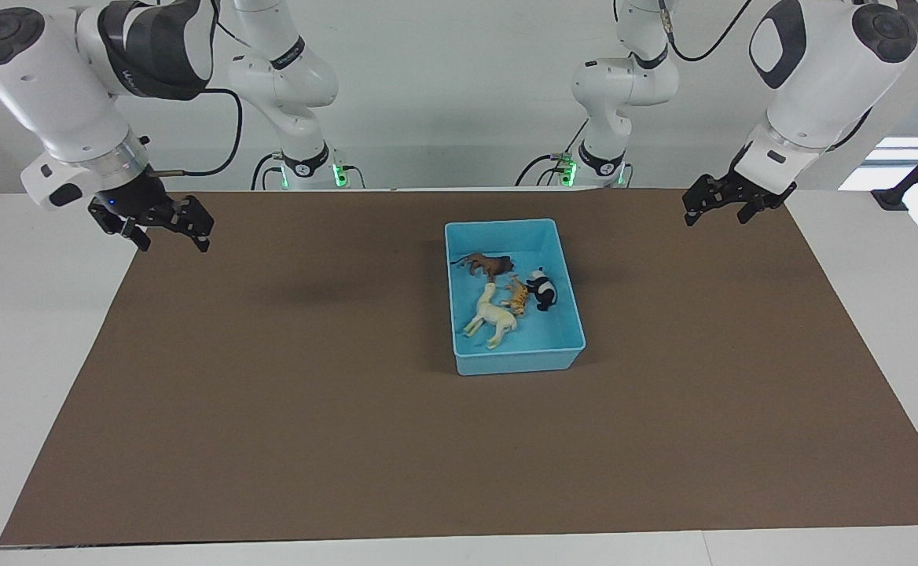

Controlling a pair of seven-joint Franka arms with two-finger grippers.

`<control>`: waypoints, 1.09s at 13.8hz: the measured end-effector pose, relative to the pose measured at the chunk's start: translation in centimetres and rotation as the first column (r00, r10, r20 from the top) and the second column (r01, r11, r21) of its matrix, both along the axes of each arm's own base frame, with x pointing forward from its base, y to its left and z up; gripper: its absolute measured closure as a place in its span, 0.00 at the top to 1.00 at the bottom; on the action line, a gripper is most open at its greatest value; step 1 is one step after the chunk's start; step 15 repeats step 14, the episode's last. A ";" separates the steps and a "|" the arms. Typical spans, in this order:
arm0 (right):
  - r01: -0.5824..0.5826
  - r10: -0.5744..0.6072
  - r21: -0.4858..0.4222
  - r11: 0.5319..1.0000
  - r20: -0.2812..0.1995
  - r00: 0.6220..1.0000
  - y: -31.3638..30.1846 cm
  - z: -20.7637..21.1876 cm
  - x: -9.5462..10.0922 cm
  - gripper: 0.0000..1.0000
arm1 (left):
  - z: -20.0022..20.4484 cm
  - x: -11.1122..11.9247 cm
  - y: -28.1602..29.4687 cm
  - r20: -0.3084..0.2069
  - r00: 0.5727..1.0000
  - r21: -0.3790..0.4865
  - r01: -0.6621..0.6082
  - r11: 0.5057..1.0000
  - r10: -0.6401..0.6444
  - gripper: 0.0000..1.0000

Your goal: Put all toys into storage box

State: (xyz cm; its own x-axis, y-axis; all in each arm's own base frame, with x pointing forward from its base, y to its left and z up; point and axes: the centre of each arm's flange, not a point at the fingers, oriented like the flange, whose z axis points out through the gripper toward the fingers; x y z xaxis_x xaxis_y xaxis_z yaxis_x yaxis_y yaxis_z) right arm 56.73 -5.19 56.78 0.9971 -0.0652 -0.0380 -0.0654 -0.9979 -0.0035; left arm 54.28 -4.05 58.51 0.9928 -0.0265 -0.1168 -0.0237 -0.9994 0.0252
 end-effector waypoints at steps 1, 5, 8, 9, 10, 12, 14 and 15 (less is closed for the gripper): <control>-0.002 0.002 0.000 1.000 -0.002 1.000 0.1 -0.1 -0.1 1.00 | 0.0 0.0 0.0 0.000 1.000 0.000 0.000 1.000 0.000 1.00; -0.011 0.012 0.002 1.000 -0.032 0.999 0.7 -0.2 -0.6 1.00 | 0.0 0.0 0.0 0.000 1.000 0.000 0.000 1.000 0.000 1.00; -0.016 0.016 0.002 1.000 -0.039 0.999 1.0 0.0 -0.8 1.00 | 0.0 0.0 0.0 0.000 1.000 0.000 0.000 1.000 0.000 1.00; -0.016 0.016 0.003 1.000 -0.041 0.999 1.0 0.0 -0.9 1.00 | 0.0 0.0 0.0 0.000 1.000 0.000 0.000 1.000 0.000 1.00; -0.017 0.017 0.003 1.000 -0.042 0.999 1.1 0.0 -0.9 1.00 | 0.0 0.0 0.0 0.000 1.000 0.000 0.000 1.000 0.000 1.00; -0.018 0.018 0.003 1.000 -0.043 0.999 1.1 0.0 -0.9 1.00 | 0.0 0.0 0.0 0.000 1.000 0.000 0.000 1.000 0.000 1.00; -0.021 0.021 0.003 1.000 -0.043 0.999 1.3 0.0 -0.9 1.00 | 0.0 0.0 0.0 0.000 1.000 0.000 0.000 1.000 0.000 1.00; -0.021 0.021 0.003 1.000 -0.043 0.999 1.3 0.0 -0.9 1.00 | 0.0 0.0 0.0 0.000 1.000 0.000 0.000 1.000 0.000 1.00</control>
